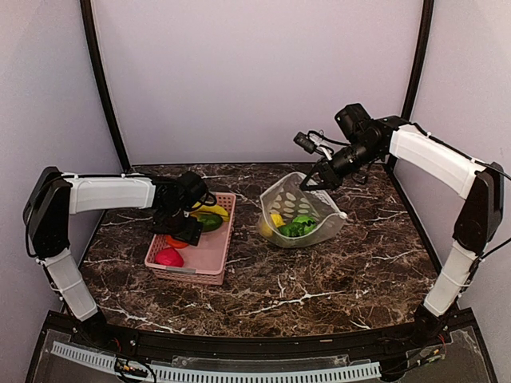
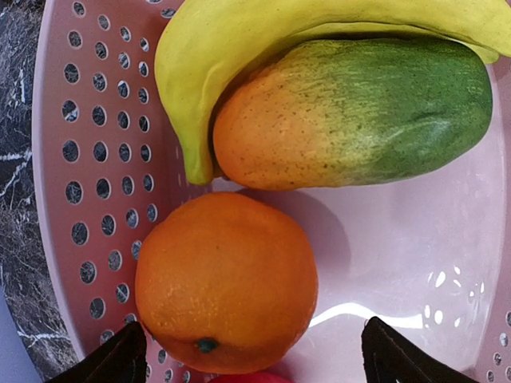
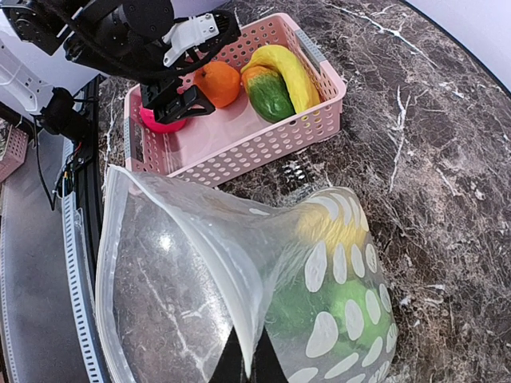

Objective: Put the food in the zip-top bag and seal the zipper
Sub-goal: Pick up the fake fruit from the bin.

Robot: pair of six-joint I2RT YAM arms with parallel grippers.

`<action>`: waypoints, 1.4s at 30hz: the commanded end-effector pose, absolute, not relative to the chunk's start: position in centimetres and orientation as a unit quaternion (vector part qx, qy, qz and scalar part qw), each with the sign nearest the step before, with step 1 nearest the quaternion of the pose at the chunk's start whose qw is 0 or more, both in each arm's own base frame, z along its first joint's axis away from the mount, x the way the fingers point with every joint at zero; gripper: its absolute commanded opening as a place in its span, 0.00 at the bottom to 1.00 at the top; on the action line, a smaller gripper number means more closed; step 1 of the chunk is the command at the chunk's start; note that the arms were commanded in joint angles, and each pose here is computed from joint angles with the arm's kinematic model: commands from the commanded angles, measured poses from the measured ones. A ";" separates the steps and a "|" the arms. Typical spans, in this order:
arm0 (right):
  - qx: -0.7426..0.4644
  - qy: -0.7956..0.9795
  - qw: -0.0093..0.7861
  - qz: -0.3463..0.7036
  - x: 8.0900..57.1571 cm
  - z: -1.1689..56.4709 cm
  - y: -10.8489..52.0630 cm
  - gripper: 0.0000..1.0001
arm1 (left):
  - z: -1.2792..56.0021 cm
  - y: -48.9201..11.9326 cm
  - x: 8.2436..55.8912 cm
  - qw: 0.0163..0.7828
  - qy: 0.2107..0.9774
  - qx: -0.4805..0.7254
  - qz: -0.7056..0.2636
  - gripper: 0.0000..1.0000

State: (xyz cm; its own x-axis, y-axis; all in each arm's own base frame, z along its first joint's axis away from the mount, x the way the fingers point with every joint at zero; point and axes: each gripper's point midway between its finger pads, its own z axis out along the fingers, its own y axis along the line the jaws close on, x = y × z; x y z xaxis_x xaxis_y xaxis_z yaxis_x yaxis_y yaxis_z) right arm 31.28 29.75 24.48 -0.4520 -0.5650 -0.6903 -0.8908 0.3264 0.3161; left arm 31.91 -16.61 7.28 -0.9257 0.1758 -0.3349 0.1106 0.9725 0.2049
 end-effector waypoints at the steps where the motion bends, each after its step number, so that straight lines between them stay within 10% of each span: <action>1: -0.477 0.771 0.245 0.344 30.9 24.8 30.0 0.00 | 6.7 -15.9 32.3 0.175 0.975 0.078 0.108 0.93; 26: -0.477 0.773 0.239 0.345 30.7 24.3 29.9 0.00 | 5.8 -16.1 33.9 0.171 0.973 0.086 0.130 0.75; 42: -0.480 0.773 0.248 0.332 31.2 25.1 30.0 0.00 | 15.9 -19.3 32.8 0.272 0.956 0.112 0.017 0.63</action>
